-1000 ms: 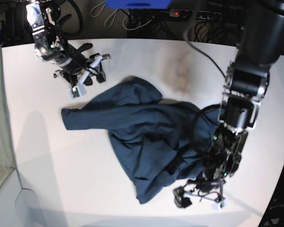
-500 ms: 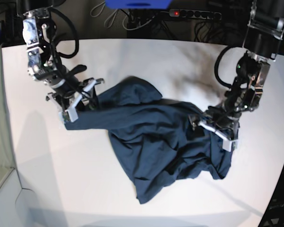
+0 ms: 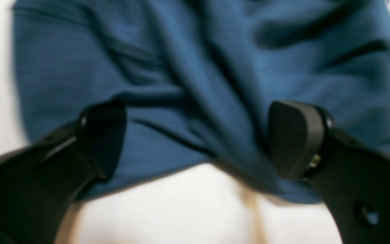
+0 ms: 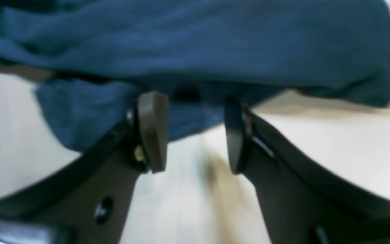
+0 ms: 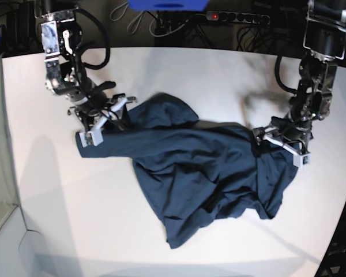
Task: Layout the t-shirt on the table in an organized manner, then fold the t-shirt properly
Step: 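Grasp shirt edges with both grippers and spread them apart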
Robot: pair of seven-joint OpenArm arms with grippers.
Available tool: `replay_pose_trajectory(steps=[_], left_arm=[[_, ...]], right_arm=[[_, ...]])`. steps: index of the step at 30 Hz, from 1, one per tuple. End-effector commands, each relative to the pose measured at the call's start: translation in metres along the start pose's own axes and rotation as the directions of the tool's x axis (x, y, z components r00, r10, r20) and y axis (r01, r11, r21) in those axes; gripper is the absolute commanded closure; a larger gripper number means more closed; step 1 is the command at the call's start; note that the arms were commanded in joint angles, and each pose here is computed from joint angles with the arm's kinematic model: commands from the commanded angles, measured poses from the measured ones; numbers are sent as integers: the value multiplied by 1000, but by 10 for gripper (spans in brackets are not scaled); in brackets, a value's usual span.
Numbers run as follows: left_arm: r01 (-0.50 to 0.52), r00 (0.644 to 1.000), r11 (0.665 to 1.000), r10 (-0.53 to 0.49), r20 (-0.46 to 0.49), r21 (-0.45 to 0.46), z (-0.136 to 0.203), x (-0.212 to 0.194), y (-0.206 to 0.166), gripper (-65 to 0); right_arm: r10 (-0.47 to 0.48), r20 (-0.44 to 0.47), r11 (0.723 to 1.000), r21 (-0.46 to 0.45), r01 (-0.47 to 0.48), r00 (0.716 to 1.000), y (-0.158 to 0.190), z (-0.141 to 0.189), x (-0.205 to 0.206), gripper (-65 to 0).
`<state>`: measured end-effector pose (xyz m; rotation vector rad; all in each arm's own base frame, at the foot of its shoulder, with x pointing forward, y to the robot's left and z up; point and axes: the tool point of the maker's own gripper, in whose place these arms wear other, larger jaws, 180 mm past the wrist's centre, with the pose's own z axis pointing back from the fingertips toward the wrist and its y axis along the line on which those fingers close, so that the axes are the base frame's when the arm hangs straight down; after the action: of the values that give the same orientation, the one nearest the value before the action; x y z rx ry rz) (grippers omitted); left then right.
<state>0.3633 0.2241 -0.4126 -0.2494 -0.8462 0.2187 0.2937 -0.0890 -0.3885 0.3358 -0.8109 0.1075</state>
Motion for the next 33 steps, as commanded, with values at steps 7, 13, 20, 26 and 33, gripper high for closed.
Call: replay_pose_trajectory(steps=[7, 13, 20, 26, 33], left_arm=[[96, 994, 994, -98, 38, 50, 1, 19, 9, -650], [114, 990, 987, -122, 68, 113, 6, 33, 28, -650], [24, 999, 974, -34, 41, 223, 3, 28, 81, -650], [6, 1000, 968, -12, 21, 250, -1, 24, 93, -650], [8, 1000, 968, -13, 16, 250, -2, 22, 93, -650]], right_arm=[[59, -18, 986, 159, -56, 998, 66, -12, -10, -281], [18, -35, 989, 147, -13, 999, 60, -38, -23, -281], [47, -125, 996, 77, -37, 991, 20, -32, -57, -280], [121, -153, 993, 18, -120, 981, -21, -14, -61, -280], [90, -35, 985, -144, -94, 995, -86, 12, -10, -281]])
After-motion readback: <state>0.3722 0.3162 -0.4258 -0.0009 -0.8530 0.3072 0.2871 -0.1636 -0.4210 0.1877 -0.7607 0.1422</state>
